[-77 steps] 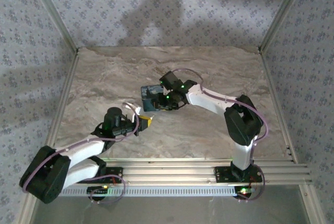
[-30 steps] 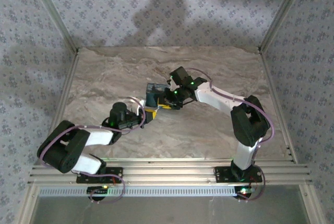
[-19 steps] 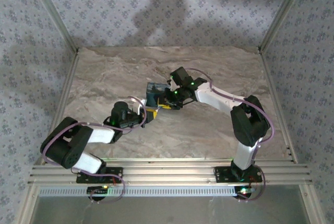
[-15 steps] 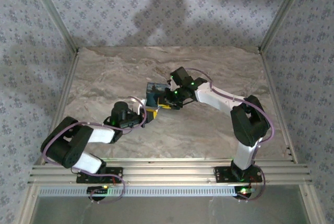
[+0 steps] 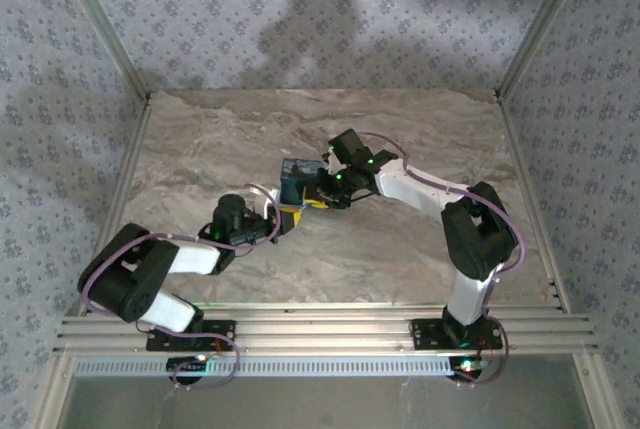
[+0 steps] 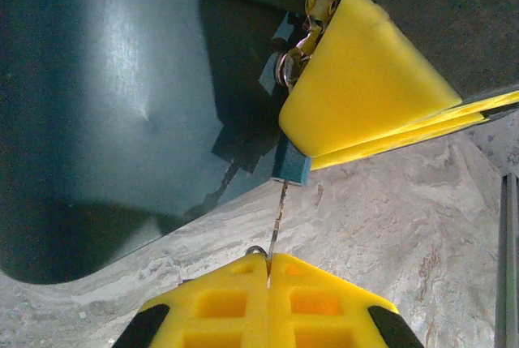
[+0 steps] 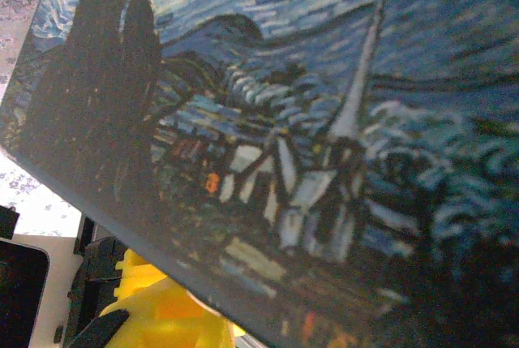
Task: Unlock a padlock with a key
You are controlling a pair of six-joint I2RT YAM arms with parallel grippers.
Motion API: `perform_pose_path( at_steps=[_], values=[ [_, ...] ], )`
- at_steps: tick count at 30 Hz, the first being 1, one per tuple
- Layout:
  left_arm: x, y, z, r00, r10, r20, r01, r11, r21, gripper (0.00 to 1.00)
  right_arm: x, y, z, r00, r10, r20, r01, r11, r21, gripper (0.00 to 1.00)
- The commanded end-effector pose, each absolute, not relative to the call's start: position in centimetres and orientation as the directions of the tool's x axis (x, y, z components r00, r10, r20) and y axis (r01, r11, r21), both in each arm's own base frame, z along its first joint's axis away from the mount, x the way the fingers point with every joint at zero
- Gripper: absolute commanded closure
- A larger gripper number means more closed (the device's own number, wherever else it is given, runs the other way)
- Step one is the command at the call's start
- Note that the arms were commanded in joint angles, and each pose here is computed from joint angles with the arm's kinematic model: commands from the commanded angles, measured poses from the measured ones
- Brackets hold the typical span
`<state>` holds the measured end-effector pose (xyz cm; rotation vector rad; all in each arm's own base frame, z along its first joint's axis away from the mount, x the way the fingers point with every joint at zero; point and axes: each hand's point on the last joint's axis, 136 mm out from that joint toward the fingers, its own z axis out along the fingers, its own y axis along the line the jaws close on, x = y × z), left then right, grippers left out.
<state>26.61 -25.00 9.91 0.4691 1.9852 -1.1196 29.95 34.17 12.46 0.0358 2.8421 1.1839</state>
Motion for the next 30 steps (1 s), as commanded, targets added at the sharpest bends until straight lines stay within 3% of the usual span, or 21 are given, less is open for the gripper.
perform_pose_path(
  at_steps=[1, 15, 30],
  values=[
    [27.3, -26.3, 12.3, -0.561, -0.087, -0.824, 0.690, 0.502, -0.522, 1.00, 29.5, 34.9, 14.0, -0.998, 0.029, -0.052, -0.020, 0.656, 0.754, 1.00],
    [28.1, -27.2, 12.9, -0.605, -0.164, -0.780, 0.656, 0.452, -0.604, 1.00, 29.0, 34.7, 13.2, -0.999, 0.025, -0.044, -0.016, 0.664, 0.748, 1.00],
    [28.0, -26.8, 13.9, -0.578, -0.159, -0.800, 0.659, 0.487, -0.573, 1.00, 28.5, 33.6, 12.3, -0.999, 0.028, -0.037, -0.006, 0.710, 0.704, 1.00]
  ],
)
